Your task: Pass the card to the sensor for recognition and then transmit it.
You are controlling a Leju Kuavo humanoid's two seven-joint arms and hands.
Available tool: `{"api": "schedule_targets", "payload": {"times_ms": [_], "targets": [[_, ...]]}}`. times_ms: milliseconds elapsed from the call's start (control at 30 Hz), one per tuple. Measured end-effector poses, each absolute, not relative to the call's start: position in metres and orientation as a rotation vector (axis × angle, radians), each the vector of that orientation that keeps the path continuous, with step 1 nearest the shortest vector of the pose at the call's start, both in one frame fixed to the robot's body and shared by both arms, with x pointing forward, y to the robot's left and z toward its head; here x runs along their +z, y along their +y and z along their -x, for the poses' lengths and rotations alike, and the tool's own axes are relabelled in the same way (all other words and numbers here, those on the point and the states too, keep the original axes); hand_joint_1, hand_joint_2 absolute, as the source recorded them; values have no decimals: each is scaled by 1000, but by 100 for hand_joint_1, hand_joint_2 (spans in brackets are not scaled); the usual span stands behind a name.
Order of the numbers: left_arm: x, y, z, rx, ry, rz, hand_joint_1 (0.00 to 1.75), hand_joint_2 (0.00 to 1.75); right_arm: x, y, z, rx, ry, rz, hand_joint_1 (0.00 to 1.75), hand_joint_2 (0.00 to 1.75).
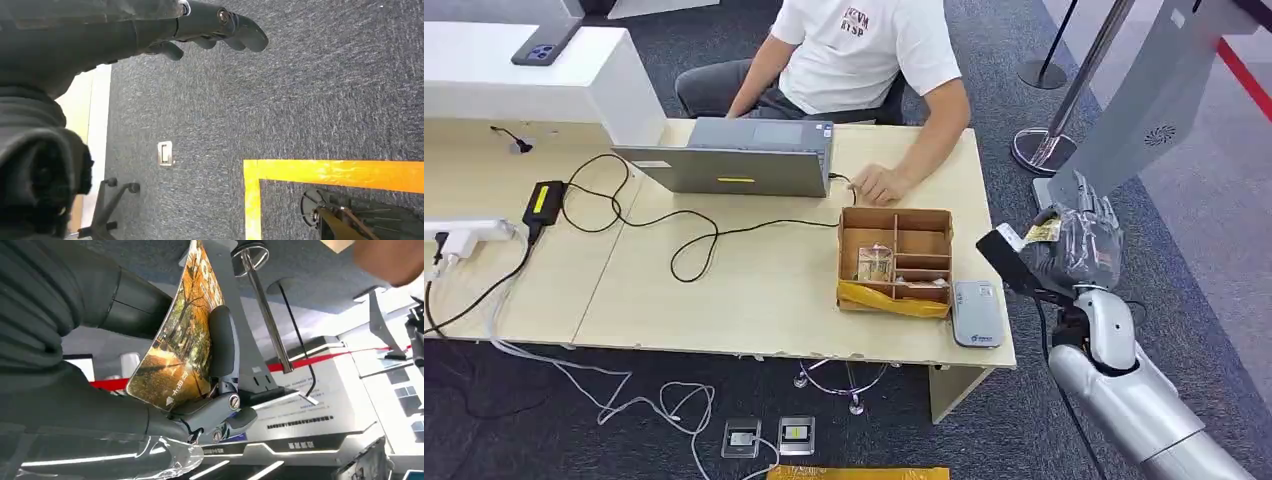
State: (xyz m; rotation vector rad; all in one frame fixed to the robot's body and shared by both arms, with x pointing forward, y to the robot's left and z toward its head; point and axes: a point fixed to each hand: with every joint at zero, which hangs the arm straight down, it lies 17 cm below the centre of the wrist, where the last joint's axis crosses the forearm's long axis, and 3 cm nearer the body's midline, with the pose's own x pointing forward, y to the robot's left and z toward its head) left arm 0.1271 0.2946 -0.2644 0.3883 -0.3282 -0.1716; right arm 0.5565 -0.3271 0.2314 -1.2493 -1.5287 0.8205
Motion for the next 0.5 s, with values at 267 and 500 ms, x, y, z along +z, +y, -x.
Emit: {"api": "schedule_targets", "payload": {"times_ms": [267, 500], "targets": [[-264, 291, -129, -177, -340, -378, 0, 0, 212, -327, -556, 903, -1453, 1204, 175, 175], [-264, 291, -130, -175, -340, -377, 0, 0, 161, -308, -544, 1014, -1385, 1098, 175, 175]]}}
